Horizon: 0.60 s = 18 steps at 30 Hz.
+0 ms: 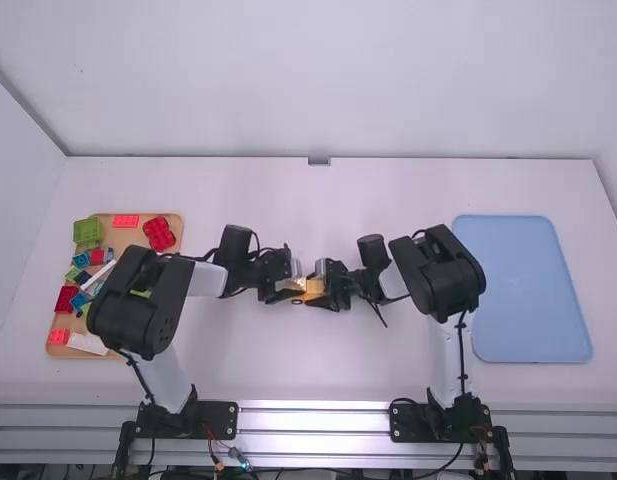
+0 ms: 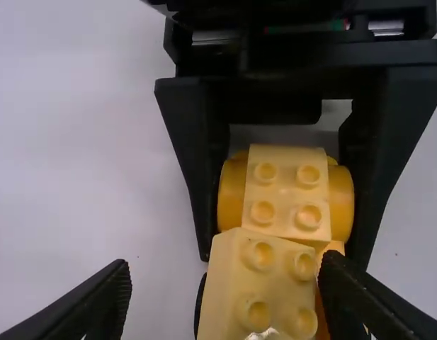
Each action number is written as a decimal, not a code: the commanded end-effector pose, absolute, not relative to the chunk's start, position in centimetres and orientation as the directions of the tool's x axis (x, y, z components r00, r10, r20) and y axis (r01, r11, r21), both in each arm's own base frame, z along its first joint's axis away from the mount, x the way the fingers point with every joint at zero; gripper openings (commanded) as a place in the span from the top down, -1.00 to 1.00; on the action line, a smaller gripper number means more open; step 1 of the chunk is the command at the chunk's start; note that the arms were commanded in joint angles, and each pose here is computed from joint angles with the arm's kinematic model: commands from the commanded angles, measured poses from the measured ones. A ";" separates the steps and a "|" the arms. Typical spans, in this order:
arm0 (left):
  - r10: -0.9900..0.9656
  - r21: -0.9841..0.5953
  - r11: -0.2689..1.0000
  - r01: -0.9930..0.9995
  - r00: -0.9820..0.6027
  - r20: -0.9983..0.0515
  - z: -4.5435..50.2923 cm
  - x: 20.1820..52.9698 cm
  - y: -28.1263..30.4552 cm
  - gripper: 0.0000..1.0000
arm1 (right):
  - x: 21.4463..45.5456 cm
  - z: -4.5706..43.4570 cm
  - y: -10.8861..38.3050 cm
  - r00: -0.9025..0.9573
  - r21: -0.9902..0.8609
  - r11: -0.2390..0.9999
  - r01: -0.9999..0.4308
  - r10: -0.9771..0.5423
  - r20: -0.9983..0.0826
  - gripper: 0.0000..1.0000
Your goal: Assemble lego blocks to make yellow taxi
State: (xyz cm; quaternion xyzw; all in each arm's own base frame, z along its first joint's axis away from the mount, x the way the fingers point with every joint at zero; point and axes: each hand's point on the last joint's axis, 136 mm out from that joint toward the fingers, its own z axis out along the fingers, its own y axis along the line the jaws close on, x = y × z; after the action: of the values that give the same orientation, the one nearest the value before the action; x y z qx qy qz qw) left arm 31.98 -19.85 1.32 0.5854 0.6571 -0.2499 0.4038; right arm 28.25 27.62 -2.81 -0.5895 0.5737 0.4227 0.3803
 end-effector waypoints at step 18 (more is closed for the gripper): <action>0.664 0.177 0.234 0.956 -0.025 -0.747 -0.7 31.7 -18.6 0.17 | 28.2 -3.6 27.4 -0.050 0.069 -0.039 -0.997 -0.367 -0.929 -0.17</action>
State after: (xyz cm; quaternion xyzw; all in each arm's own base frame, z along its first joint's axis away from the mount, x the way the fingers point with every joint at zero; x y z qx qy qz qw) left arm 31.88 -19.54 0.55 0.5865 0.6715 -0.2216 0.3950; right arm 28.28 27.60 -2.84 -0.5893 0.5744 0.4221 0.3803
